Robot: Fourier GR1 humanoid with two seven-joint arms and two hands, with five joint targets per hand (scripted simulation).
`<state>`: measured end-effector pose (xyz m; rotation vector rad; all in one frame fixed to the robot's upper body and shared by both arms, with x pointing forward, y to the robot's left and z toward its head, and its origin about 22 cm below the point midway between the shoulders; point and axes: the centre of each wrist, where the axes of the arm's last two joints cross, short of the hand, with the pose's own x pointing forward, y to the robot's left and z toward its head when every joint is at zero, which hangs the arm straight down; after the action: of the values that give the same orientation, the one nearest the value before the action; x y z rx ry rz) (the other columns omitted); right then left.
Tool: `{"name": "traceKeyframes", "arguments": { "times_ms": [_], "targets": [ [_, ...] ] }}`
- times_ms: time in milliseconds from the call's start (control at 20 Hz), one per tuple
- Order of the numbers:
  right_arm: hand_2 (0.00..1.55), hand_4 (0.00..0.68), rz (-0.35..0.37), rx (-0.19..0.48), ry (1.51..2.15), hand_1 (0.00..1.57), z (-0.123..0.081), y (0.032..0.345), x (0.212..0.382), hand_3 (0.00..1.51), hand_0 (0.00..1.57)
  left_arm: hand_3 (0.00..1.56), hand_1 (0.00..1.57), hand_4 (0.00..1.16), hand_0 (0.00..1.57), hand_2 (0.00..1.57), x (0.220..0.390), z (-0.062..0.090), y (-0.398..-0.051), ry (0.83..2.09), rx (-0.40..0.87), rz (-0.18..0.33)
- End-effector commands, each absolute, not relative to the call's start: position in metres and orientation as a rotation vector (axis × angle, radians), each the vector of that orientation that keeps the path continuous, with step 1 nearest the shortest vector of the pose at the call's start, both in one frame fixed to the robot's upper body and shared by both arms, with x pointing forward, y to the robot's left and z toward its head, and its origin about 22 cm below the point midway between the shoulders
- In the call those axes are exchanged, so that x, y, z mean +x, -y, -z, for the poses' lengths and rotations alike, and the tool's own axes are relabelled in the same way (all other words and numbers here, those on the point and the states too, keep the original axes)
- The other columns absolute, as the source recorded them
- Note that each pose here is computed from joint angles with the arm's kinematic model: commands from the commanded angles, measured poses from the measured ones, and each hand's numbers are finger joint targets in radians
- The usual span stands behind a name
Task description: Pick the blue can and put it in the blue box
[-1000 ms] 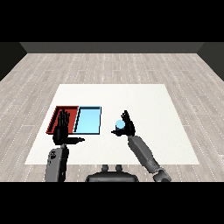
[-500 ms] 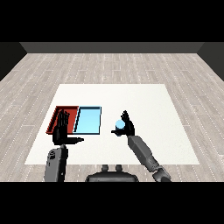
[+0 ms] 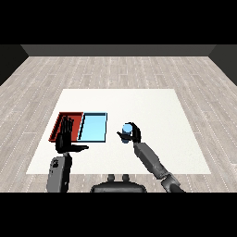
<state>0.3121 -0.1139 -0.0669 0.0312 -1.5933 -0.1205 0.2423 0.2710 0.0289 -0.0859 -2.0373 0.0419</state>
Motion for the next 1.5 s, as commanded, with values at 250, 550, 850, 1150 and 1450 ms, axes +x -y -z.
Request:
{"name": "traceKeyframes", "arguments": {
  "times_ms": [250, 550, 850, 1150, 1450],
  "targets": [
    [1.46, 0.645, 0.063, 0.005, 1.658, 1.49, 0.023, 0.119, 0.325, 1.41, 1.49, 0.0, 0.0, 0.0, 0.0, 0.0, 0.246, -0.028, -0.258, 2.025, -0.069, -0.009],
    [1.45, 0.623, 0.004, -0.064, 1.74, 1.46, -0.02, 0.106, 0.327, 1.4, 1.46, 0.0, 0.0, 0.0, 0.0, 0.0, 0.235, -0.023, -0.223, 1.987, -0.162, 0.092],
    [1.45, 0.617, -0.075, -0.063, 1.847, 1.43, -0.042, 0.121, 0.336, 1.4, 1.43, 0.0, 0.0, 0.0, 0.0, 0.0, 0.244, -0.011, -0.21, 1.905, -0.185, 0.121],
    [1.44, 0.622, -0.103, -0.093, 1.854, 1.42, -0.056, 0.142, 0.314, 1.41, 1.42, 0.0, 0.0, 0.0, 0.0, 0.0, 0.262, -0.023, -0.193, 1.881, -0.197, 0.133],
    [1.45, 0.616, -0.14, -0.11, 1.843, 1.43, -0.056, 0.127, 0.321, 1.4, 1.43, 0.0, 0.0, 0.0, 0.0, 0.0, 0.267, -0.032, -0.16, 1.854, -0.287, 0.154]
  ]
}}
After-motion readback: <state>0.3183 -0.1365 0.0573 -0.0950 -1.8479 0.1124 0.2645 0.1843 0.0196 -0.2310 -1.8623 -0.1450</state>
